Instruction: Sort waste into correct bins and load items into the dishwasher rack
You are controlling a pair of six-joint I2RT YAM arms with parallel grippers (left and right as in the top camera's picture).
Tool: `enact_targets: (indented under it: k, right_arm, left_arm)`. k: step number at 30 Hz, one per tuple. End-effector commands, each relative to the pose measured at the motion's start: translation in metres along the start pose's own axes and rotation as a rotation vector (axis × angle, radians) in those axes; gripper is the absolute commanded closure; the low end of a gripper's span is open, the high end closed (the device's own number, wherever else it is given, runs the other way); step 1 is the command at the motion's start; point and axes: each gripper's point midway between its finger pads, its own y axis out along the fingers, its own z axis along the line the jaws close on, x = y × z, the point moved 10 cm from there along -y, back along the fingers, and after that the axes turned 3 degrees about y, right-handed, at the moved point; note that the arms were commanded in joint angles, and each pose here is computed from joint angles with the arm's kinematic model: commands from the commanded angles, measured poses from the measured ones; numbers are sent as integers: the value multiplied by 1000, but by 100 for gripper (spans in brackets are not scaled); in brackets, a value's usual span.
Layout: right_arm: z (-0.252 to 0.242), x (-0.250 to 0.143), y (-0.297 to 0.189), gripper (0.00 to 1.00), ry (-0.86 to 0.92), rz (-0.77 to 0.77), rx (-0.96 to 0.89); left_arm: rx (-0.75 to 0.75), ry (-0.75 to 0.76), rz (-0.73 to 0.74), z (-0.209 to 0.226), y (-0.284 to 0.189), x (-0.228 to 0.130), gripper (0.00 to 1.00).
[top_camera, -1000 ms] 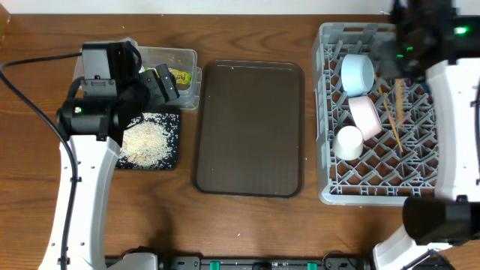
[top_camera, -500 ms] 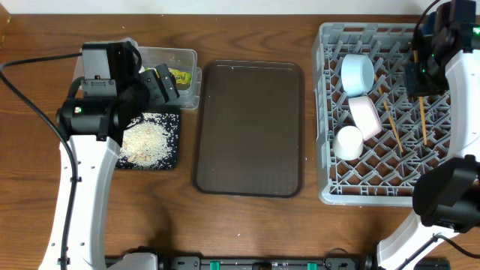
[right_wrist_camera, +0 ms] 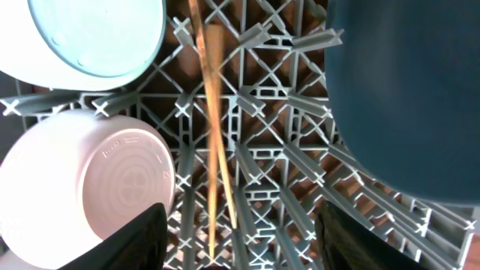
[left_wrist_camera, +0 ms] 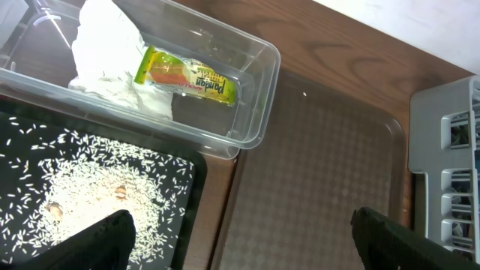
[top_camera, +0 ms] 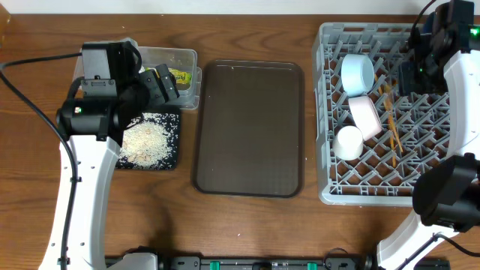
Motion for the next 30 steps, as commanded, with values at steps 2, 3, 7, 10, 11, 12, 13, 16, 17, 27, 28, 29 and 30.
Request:
enact_targets:
  k: [2, 3, 7, 10, 11, 12, 13, 16, 17, 27, 28, 29, 30]
  right_arm:
    - [1, -2, 1, 40, 52, 10, 42]
    - [2, -4, -3, 41, 51, 4, 57]
    - [10, -10, -32, 41, 40, -54, 121]
    - [18, -22, -68, 38, 24, -127, 165]
    - [21, -29, -86, 37, 15, -167, 177]
    - [23, -36, -101, 32, 8, -203, 184]
    - [25, -43, -115, 19, 1, -235, 185]
    - [28, -71, -159, 1, -4, -340, 182]
    - [29, -81, -172, 1, -8, -373, 182]
    - [25, -176, -250, 1, 0, -597, 115]
    - [25, -186, -253, 1, 3, -600, 107]
    - [24, -196, -258, 1, 6, -612, 97]
    - [24, -203, -261, 1, 7, -627, 96]
  left_arm:
    - [9, -2, 1, 1, 1, 1, 5]
    - [9, -2, 1, 1, 1, 1, 5]
    - [9, -2, 1, 1, 1, 1, 5]
    - [9, -2, 1, 1, 1, 1, 5]
    - [9, -2, 1, 1, 1, 1, 5]
    - [9, -2, 1, 1, 1, 1, 5]
    - [9, -2, 1, 1, 1, 1, 5]
    - [9, -2, 1, 1, 1, 1, 5]
    - [9, -2, 1, 1, 1, 1, 5]
    - [9, -2, 1, 1, 1, 1, 5]
    - [9, -2, 1, 1, 1, 1, 5]
    - [9, -2, 1, 2, 1, 0, 5]
    - [9, -2, 1, 1, 1, 1, 5]
